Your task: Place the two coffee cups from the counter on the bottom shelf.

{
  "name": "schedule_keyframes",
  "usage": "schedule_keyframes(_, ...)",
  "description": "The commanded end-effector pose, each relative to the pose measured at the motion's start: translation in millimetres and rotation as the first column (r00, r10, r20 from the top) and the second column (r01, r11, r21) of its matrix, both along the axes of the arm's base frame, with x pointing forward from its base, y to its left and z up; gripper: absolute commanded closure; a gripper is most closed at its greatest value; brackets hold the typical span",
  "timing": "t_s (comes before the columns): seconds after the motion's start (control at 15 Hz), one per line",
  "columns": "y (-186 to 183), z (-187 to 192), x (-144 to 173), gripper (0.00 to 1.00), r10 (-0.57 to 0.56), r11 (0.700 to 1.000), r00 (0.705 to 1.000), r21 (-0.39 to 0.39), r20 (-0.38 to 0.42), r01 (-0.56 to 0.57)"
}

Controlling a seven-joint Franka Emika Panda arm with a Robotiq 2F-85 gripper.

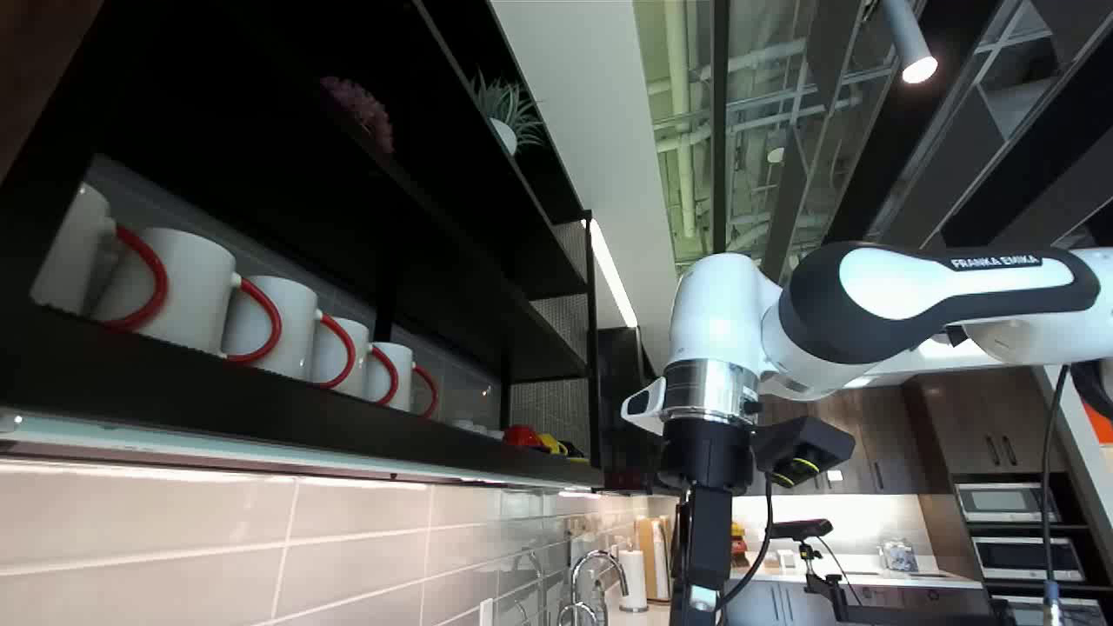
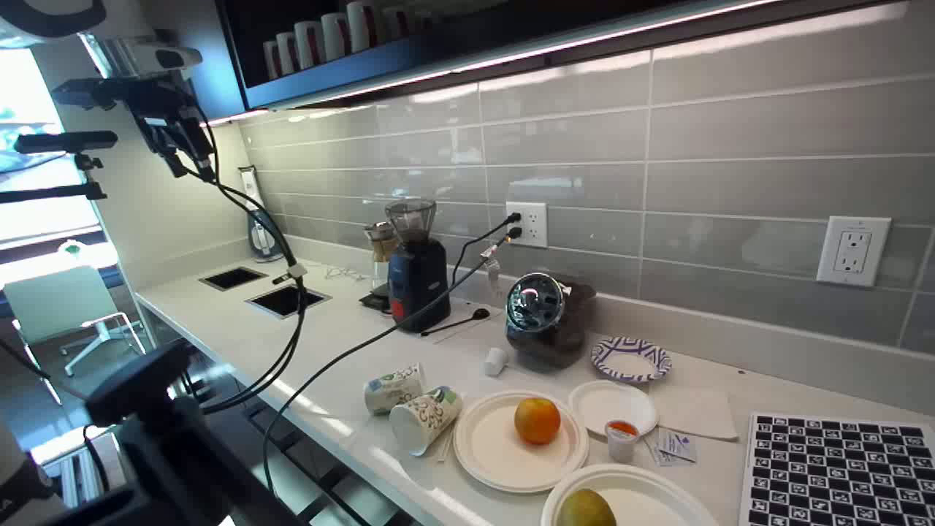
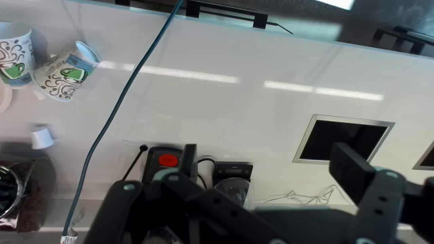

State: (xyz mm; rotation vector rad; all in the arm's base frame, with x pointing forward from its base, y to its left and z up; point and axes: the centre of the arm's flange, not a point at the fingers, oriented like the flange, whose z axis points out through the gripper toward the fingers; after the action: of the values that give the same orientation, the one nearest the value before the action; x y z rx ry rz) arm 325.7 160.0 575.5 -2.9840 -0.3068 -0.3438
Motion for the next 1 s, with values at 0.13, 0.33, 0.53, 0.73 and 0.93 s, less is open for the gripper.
schedule_keyframes(0.13,0,0,0,0.00,0.000,1.000,1.000,0.000,0.000,0.000)
schedule_keyframes(0.33,0,0,0,0.00,0.000,1.000,1.000,0.000,0.000,0.000)
schedule_keyframes(0.53,0,0,0,0.00,0.000,1.000,1.000,0.000,0.000,0.000)
schedule_keyframes(0.73,0,0,0,0.00,0.000,1.000,1.000,0.000,0.000,0.000)
schedule_keyframes(0.93,-17,-13,15,0.00,-0.078,0.996,0.997,0.033,-0.009,0.078)
